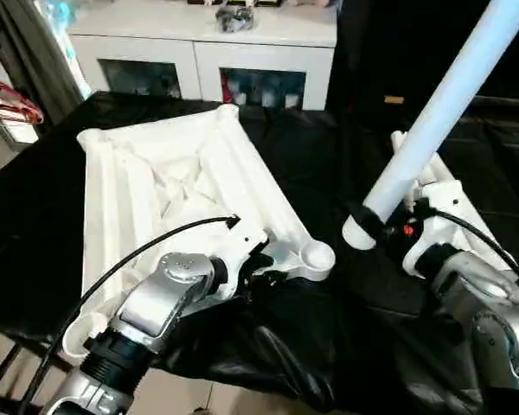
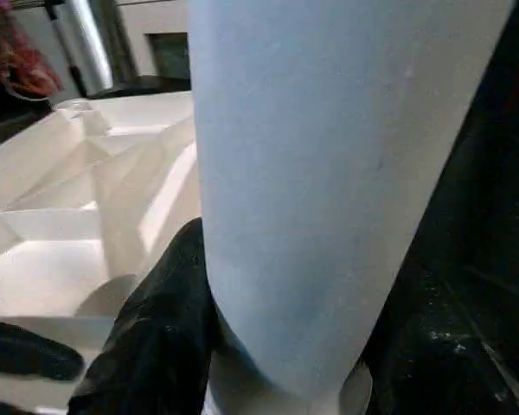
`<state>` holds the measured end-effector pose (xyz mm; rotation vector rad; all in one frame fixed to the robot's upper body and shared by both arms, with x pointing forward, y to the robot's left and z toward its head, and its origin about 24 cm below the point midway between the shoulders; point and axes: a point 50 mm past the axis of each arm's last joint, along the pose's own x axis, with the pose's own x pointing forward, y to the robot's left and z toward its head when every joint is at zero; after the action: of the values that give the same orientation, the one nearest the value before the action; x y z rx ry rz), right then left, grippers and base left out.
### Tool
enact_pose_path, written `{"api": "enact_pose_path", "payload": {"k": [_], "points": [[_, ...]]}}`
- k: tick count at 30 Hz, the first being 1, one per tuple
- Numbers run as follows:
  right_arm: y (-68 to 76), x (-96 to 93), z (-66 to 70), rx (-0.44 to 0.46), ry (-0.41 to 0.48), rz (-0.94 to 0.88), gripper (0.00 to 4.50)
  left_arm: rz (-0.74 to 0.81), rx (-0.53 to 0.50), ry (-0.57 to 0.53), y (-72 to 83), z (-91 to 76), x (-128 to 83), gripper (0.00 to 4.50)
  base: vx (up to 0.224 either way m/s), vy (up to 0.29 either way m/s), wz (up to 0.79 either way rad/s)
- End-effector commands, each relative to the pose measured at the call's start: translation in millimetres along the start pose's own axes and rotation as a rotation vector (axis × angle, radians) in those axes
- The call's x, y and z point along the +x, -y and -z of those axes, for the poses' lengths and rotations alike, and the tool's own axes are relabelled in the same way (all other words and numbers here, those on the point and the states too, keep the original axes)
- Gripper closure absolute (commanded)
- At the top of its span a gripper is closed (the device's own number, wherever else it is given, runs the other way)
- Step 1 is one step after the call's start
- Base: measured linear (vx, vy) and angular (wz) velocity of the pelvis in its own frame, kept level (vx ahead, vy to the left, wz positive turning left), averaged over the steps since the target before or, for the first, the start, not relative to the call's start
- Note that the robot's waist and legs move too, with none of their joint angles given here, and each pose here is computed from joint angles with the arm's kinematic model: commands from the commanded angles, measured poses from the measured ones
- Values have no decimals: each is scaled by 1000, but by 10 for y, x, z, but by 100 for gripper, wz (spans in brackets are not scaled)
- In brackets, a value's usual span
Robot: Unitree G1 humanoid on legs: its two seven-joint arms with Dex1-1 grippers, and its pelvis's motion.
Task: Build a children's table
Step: Insert table leg to table base
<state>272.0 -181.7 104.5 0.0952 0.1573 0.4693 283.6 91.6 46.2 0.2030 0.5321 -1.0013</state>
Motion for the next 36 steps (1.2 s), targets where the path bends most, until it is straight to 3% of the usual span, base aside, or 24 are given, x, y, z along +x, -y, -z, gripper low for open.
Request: {"api": "enact_pose_path", "payload": {"k": [1, 14, 18, 24, 29, 36], "points": [[35, 21, -56, 13, 11, -7, 261, 12, -6, 0, 8, -6, -39, 288, 0, 0, 0], [-100, 191, -36, -26, -40, -166, 261, 14, 0, -47, -14, 70, -85, 404, 0, 0, 0], [-169, 281, 26, -40, -102, -254, 261, 44, 13, -60, 7, 89, -89, 441, 0, 0, 0], [-188, 335, 68, -31, -125, -278, 261, 72, 34, -44, 34, 73, -96, 450, 0, 0, 0], [-185, 387, 220, -31, -202, -316, 261, 149, 99, -21, 116, 48, -89, 450, 0, 0, 0], [-171, 409, 279, -27, -237, -328, 261, 171, 125, 11, 129, 4, -91, 450, 0, 0, 0]]}}
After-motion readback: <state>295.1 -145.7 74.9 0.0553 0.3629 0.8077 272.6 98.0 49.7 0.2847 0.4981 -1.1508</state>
